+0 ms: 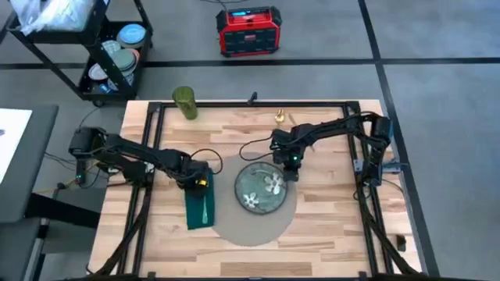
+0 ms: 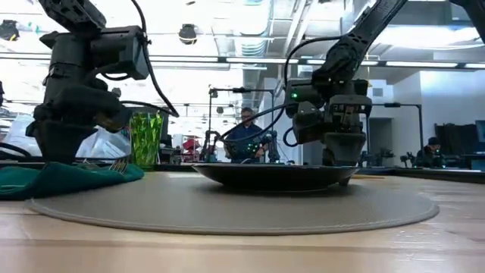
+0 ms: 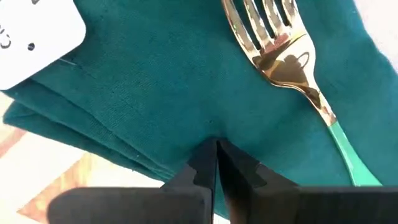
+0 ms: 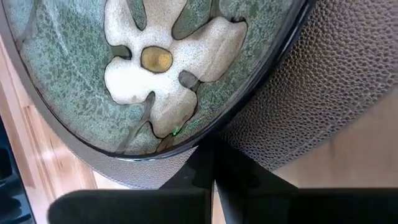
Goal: Set table place
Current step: Move the green napkin to the middle left of the table
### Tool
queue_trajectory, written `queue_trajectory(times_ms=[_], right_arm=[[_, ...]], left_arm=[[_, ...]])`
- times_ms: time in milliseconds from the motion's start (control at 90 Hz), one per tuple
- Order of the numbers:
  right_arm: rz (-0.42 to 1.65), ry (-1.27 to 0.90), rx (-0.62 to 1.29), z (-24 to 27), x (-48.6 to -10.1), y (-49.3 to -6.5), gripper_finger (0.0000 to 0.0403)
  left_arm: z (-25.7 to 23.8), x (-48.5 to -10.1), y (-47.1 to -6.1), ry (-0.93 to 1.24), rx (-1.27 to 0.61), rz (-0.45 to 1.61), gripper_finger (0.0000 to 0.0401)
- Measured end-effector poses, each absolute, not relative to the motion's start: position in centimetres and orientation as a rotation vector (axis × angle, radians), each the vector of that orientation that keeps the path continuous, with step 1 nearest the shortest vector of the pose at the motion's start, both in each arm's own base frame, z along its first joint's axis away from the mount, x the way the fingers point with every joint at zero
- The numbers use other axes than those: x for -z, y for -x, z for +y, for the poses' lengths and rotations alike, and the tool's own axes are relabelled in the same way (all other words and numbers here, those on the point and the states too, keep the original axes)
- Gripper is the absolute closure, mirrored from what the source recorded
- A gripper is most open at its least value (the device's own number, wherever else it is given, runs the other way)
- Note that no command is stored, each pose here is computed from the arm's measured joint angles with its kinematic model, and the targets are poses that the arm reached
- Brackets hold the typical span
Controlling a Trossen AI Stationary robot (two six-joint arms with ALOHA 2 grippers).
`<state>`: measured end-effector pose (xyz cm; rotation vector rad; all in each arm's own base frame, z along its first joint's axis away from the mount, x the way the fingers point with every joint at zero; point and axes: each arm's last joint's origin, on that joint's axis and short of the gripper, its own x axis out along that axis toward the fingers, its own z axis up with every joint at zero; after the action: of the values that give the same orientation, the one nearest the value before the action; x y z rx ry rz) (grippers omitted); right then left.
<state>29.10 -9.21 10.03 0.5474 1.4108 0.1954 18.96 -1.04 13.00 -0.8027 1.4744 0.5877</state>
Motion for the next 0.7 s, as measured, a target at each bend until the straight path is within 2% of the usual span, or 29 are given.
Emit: queue_trajectory(times_ms=[200, 444, 700], right_arm=[[1.409, -0.552, -0.191, -9.5, -10.0, -29.0, 0.0403], [1.396, -0.537, -0.223, -9.1, -10.0, -29.2, 0.0403], [1.380, -0.501, -0.251, -9.0, -10.0, -29.3, 0.0403]], left_arm=[[-1.0, -13.0, -19.0, 0.765, -0.557, 1.480, 0.0401], [-0.9, -13.0, -19.1, 0.783, -0.630, 1.436, 0.0401], [-0.6, -16.1, -19.1, 0.817, -0.703, 1.271, 0.0401]])
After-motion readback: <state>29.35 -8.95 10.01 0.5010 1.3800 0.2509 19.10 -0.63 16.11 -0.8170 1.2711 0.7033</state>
